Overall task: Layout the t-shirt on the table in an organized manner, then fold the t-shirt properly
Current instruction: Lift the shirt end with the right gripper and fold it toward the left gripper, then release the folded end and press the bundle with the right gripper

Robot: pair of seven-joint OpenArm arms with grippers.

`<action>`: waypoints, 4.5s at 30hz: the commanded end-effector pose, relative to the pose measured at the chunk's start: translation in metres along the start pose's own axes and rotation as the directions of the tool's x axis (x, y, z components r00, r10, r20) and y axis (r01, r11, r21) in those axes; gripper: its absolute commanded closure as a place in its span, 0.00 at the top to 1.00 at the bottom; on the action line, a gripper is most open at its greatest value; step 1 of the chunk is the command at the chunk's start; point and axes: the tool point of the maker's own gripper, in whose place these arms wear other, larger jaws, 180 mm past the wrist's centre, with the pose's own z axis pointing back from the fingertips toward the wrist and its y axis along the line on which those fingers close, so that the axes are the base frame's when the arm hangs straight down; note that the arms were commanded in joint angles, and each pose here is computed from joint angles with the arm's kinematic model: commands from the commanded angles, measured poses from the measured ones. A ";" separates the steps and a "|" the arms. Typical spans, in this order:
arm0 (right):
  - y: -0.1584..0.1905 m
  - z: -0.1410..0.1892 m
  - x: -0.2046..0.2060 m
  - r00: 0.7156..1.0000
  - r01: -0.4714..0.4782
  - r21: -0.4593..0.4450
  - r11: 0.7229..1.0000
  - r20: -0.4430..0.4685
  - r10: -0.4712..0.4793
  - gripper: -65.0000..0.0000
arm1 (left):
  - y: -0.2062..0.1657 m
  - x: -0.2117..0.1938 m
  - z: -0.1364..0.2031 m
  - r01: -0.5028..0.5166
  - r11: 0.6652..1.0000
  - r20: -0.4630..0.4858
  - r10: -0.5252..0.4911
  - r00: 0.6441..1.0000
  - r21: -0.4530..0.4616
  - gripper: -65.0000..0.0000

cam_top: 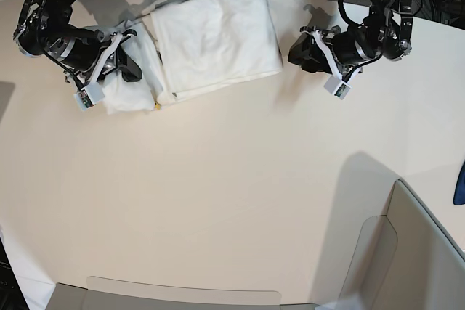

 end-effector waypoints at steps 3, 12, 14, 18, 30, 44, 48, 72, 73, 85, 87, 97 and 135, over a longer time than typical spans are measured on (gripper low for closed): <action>0.005 0.001 0.023 0.997 -0.032 0.013 0.999 0.075 0.031 0.00 | -0.006 -0.058 -0.005 0.031 0.999 -0.236 -0.028 0.971 0.008 0.35; 0.002 0.002 0.039 0.992 -0.054 0.004 0.999 0.112 0.053 0.00 | -0.009 -0.095 0.003 0.152 0.987 -0.396 -0.160 0.904 -0.052 0.08; 0.000 0.003 0.040 0.992 -0.053 -0.003 0.999 0.115 0.053 0.00 | 0.005 -0.091 0.011 0.160 0.987 -0.398 -0.153 0.905 -0.016 0.07; -0.003 0.004 0.044 0.991 -0.062 -0.009 0.998 0.121 0.062 0.00 | 0.037 -0.075 0.028 0.122 0.987 -0.360 -0.078 0.930 0.103 0.07; 0.004 -0.002 0.058 0.984 -0.063 0.011 0.998 0.165 0.060 0.00 | 0.023 -0.015 -0.003 0.095 0.993 -0.229 -0.075 0.971 0.076 0.07; 0.087 -0.063 0.058 0.988 -0.138 0.171 0.976 0.096 0.123 0.00 | 0.034 0.030 -0.016 0.079 0.993 -0.174 -0.063 0.983 0.086 0.07; 0.105 -0.080 0.054 0.985 -0.170 0.165 0.972 0.046 0.164 0.00 | 0.034 0.031 -0.016 0.079 0.993 -0.171 -0.063 0.983 0.086 0.07; 0.134 -0.146 0.029 0.946 -0.226 0.303 0.926 -0.157 0.282 0.00 | 0.034 0.033 -0.016 0.081 0.993 -0.161 -0.066 0.985 0.087 0.07; 0.137 -0.144 0.034 0.944 -0.248 0.302 0.920 -0.140 0.300 0.00 | 0.034 0.033 -0.016 0.081 0.993 -0.161 -0.066 0.985 0.087 0.07; 0.166 -0.134 0.062 0.896 -0.406 0.321 0.856 -0.045 0.442 0.58 | 0.034 0.034 -0.016 0.081 0.993 -0.159 -0.066 0.985 0.088 0.07; 0.171 -0.134 0.062 0.889 -0.419 0.329 0.846 -0.041 0.456 0.62 | 0.034 0.034 -0.016 0.081 0.993 -0.159 -0.066 0.985 0.088 0.07; 0.190 -0.122 0.103 0.838 -0.536 0.301 0.789 0.077 0.540 0.63 | 0.034 0.034 -0.016 0.083 0.993 -0.160 -0.068 0.985 0.086 0.07; 0.126 -0.099 0.033 0.766 -0.589 0.258 0.766 -0.123 0.631 0.00 | 0.045 0.042 -0.019 0.056 0.993 -0.138 -0.041 0.990 0.101 0.07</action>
